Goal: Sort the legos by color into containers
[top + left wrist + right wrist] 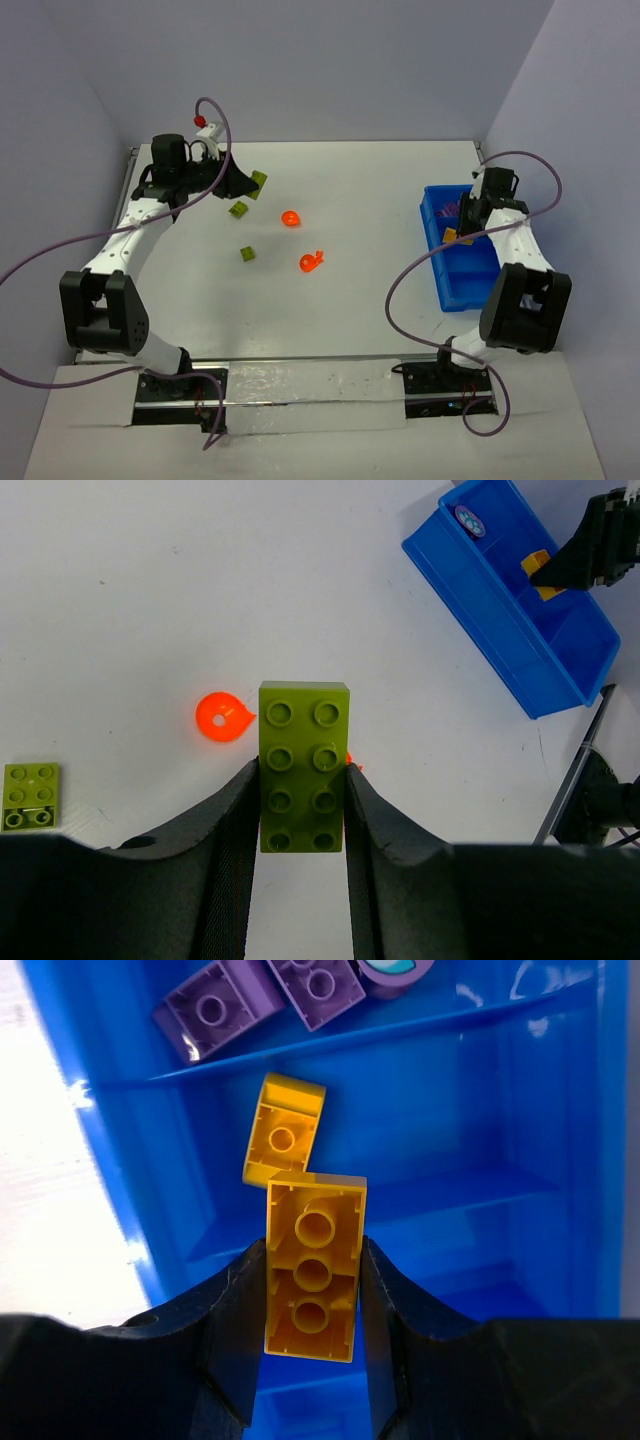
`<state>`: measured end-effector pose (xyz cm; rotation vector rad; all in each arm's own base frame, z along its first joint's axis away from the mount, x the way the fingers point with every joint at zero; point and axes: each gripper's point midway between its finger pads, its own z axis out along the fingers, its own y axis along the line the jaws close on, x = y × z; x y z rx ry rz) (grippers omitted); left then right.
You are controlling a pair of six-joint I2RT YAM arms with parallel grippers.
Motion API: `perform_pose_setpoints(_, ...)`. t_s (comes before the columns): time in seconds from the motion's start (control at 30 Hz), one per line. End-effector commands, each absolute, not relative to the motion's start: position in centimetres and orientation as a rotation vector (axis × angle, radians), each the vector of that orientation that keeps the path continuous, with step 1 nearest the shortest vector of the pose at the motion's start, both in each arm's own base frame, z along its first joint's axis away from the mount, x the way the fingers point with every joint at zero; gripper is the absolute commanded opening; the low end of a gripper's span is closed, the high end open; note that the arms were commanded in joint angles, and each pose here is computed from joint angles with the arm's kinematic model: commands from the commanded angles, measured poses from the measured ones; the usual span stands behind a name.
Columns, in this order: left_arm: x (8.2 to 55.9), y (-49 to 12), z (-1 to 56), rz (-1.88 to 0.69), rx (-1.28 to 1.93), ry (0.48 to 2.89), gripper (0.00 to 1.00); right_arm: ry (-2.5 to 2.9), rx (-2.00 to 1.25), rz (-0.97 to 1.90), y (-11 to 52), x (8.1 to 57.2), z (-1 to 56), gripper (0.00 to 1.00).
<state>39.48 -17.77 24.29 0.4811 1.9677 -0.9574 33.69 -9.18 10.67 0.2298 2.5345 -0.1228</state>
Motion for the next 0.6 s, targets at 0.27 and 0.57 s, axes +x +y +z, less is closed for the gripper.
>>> perform_pose_setpoints(0.27,40.3,-17.9,25.9,-0.932,0.503,1.921,0.00,2.487,0.303,-0.159,-11.1,37.3,9.9,0.10)
perform_pose_setpoints(0.57,40.5,-18.0,25.8,-0.933,0.498,1.924,0.00,2.497,0.383,-0.120,-11.1,37.8,9.6,0.13)
